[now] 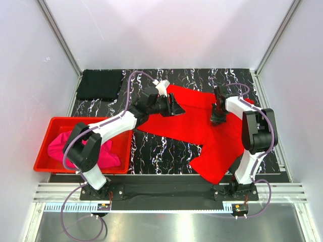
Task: Fold and stack the t-shirts
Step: Fold the tshirt
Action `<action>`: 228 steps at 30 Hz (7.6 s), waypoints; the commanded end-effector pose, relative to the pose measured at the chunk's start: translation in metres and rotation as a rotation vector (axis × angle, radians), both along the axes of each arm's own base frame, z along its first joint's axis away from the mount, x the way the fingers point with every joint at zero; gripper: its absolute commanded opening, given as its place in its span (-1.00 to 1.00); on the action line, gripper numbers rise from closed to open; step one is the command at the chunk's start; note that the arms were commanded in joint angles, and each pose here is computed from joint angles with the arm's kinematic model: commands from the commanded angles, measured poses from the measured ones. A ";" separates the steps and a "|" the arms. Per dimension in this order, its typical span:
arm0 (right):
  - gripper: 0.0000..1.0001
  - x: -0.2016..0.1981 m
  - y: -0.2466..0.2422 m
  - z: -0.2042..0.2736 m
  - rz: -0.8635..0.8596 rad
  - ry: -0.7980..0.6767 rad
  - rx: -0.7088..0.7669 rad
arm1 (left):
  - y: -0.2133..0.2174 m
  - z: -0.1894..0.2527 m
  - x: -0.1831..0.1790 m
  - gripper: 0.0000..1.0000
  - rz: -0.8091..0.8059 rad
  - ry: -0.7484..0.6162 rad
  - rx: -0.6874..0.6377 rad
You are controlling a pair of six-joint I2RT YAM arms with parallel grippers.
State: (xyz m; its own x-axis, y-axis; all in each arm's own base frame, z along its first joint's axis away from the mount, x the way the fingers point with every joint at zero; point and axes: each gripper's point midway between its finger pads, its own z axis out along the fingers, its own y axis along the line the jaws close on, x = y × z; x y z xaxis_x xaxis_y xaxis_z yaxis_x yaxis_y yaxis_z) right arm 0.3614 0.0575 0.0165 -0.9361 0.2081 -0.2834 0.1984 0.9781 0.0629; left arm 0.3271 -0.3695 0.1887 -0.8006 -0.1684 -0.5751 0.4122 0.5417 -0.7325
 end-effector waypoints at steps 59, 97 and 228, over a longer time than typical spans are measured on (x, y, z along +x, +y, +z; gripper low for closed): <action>0.21 0.160 -0.233 0.037 -0.589 -0.375 0.113 | 0.065 -0.117 0.273 -0.06 0.455 0.160 -0.098; -0.04 0.275 -0.212 0.036 -0.547 -0.477 0.271 | 0.092 -0.104 0.284 0.08 0.413 0.139 -0.128; -0.12 -0.094 -0.127 -0.009 -0.683 -0.031 0.116 | 0.075 0.023 0.023 0.22 0.100 0.096 -0.064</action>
